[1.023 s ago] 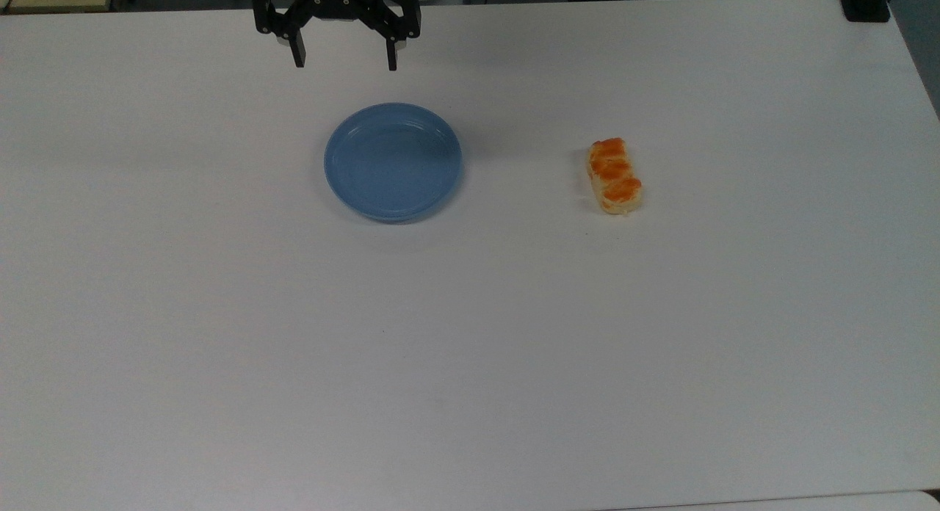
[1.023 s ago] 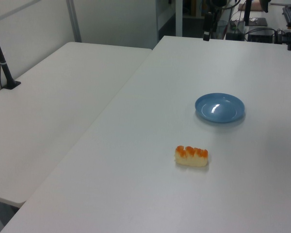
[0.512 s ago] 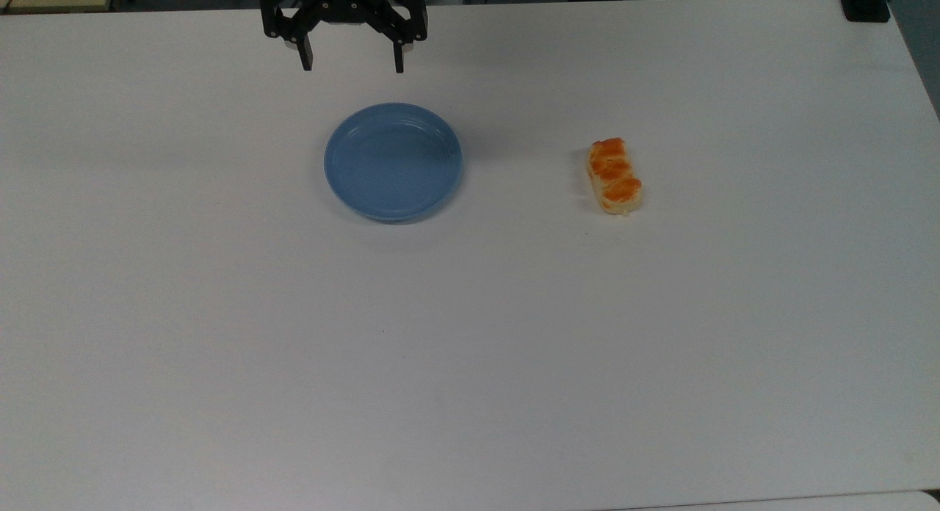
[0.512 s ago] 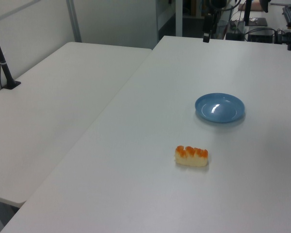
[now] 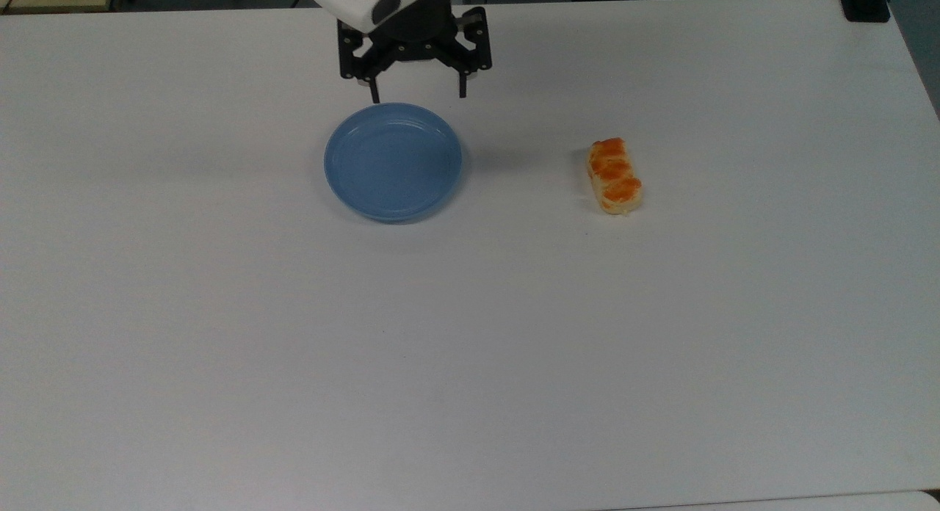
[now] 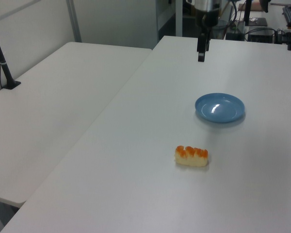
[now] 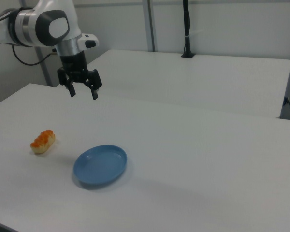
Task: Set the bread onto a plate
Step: 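Move the open gripper over the orange-topped bread roll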
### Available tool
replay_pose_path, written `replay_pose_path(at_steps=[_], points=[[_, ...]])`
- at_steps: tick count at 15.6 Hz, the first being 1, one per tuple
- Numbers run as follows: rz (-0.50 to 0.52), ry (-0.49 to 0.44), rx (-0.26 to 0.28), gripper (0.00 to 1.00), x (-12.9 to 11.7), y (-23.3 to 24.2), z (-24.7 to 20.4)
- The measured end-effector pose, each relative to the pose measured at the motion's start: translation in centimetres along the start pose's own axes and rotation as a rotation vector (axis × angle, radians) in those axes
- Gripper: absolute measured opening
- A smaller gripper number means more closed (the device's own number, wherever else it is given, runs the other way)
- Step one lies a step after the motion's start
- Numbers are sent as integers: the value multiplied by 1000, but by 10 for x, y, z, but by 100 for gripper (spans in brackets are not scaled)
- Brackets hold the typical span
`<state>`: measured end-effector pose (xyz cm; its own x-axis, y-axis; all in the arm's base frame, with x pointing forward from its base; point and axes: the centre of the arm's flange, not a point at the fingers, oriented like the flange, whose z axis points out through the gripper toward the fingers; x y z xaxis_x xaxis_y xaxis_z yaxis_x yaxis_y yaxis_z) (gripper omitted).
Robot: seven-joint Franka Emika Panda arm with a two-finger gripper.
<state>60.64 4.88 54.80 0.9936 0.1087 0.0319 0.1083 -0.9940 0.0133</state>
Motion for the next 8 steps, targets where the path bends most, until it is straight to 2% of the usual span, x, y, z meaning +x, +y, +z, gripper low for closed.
replay_pose_path(at_steps=[8], points=[[-54,-46,-1,100,-2,-100,44]])
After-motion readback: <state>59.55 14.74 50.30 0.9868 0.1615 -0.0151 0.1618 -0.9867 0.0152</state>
